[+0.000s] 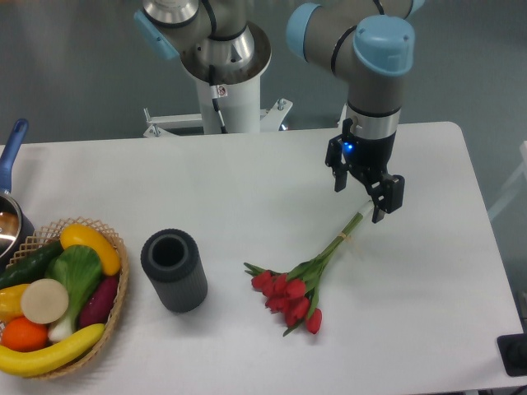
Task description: Pick up the flowers from the table
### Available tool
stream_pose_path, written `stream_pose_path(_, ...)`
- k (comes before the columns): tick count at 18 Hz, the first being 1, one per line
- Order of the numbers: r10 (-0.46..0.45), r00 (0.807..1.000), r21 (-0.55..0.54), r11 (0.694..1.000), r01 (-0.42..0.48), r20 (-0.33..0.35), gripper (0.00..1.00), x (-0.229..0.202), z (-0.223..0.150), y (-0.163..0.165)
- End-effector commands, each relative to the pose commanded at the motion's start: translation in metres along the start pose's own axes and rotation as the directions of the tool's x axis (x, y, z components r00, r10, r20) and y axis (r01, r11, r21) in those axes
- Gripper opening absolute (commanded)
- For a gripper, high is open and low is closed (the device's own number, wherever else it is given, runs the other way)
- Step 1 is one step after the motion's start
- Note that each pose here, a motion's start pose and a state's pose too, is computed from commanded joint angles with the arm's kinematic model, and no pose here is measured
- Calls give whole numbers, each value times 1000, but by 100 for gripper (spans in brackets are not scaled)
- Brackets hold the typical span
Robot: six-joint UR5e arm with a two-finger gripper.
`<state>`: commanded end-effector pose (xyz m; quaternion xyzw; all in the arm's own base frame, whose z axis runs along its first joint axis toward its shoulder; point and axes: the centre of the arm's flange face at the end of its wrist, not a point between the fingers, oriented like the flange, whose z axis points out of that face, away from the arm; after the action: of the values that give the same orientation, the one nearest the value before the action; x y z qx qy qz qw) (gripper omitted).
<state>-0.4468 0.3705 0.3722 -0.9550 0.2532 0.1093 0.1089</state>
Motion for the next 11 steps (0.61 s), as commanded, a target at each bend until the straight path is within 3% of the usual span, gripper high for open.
stream_pose_path(7,-24,999,-1,1000,24,-22,100,7,12,4)
stream_pose_path(11,-135,990,-5,991,135,-39,100,9,22,3)
